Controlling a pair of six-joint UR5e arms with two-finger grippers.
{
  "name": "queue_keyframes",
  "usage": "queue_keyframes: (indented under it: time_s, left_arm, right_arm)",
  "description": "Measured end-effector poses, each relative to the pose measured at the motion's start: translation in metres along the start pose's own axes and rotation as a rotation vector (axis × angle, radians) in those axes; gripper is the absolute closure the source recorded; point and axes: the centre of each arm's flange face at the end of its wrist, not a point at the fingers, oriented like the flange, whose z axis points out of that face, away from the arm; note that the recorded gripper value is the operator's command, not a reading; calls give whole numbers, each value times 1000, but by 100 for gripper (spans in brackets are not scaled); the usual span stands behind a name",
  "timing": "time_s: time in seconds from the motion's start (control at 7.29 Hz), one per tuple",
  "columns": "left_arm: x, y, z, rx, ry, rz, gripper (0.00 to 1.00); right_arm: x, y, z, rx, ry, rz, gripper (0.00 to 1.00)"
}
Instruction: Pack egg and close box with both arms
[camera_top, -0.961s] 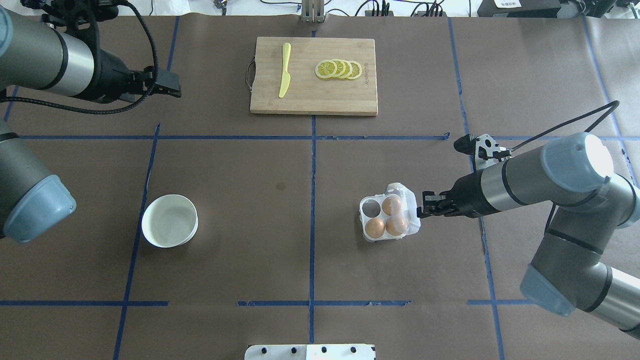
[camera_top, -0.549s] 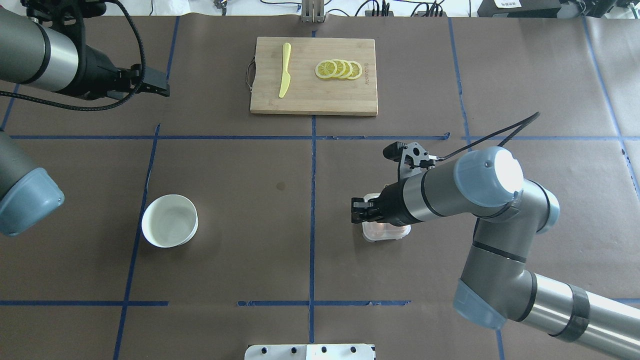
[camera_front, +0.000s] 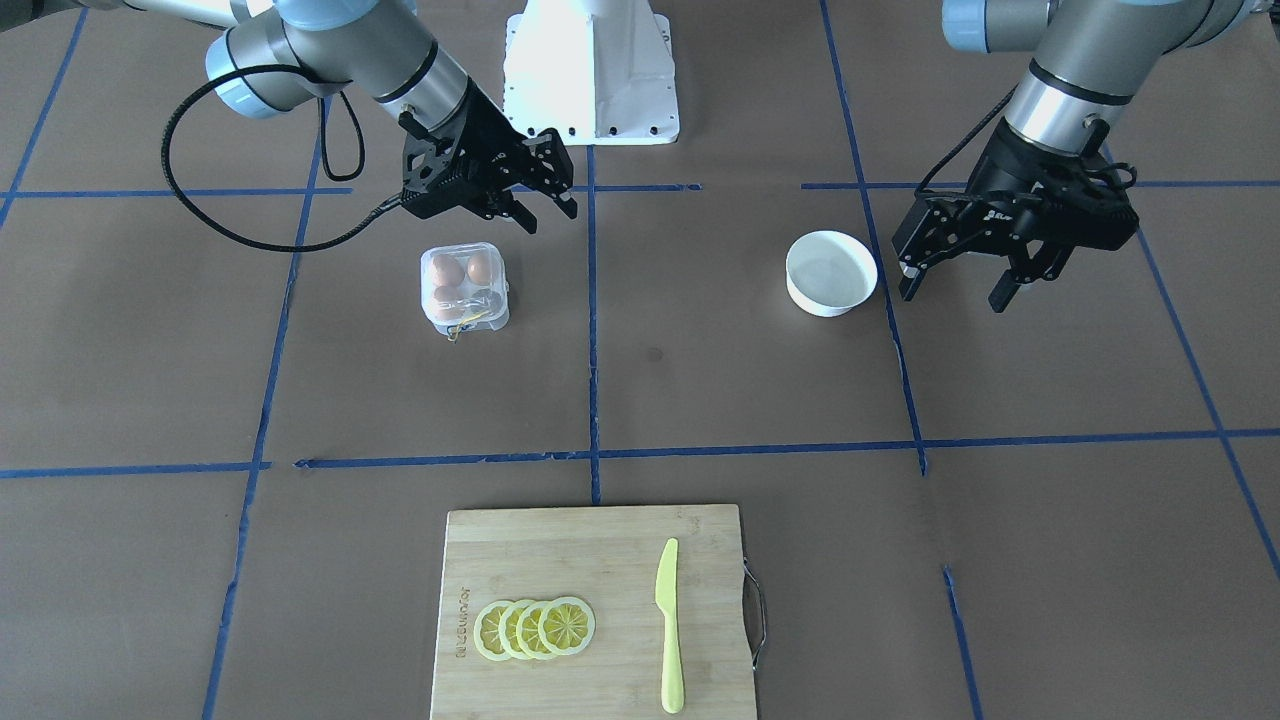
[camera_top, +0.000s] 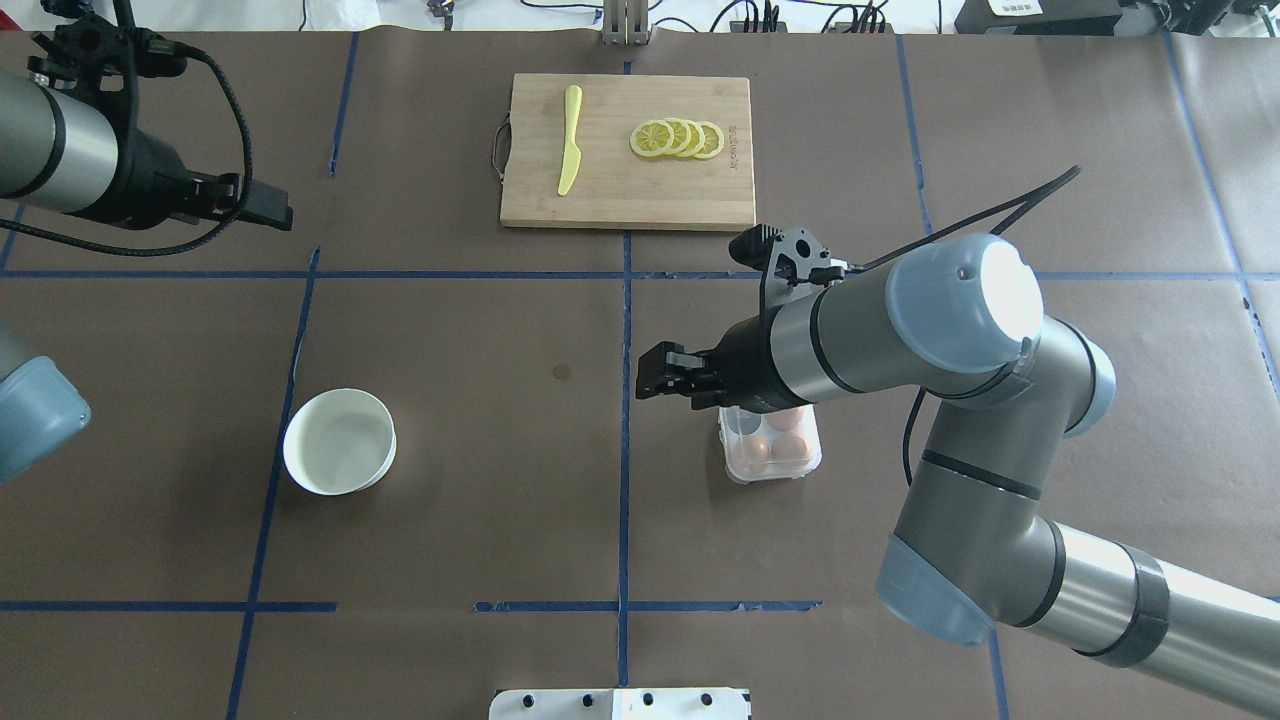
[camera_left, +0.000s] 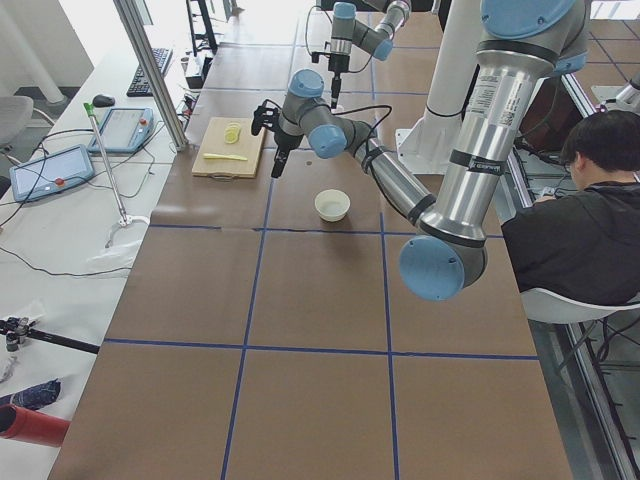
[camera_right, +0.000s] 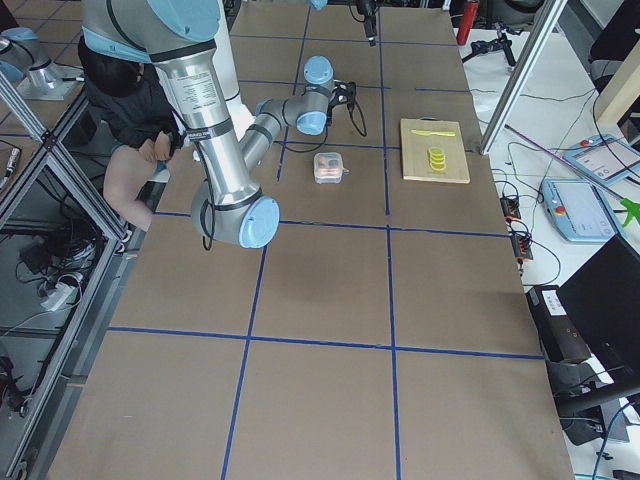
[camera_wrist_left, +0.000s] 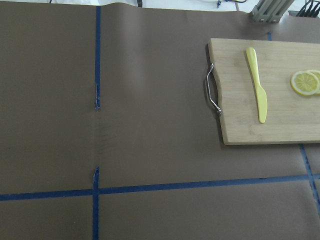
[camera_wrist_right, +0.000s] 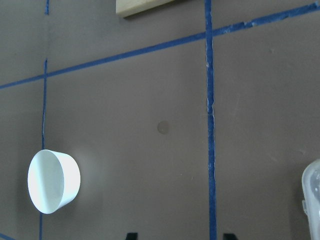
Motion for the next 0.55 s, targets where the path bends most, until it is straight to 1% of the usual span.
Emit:
queue_keyframes:
  time_s: [0.14,0.27,0.41,0.55]
  left_arm:
    - [-21,3,2,-28,-7,60,0]
    - [-49,3,-1,-51,-16,117,0]
    - [-83,-1,-6,-63,-32,170,0]
    - [-120,-10,-10,-77,-41,220,0]
  right_arm:
    - [-9,-16,-26,32,40,25,0]
    - [-9,-38,-51,70,92,53,0]
    - [1,-65,-76,108,154,58,0]
    - [23,-96,-101,128,239,11,0]
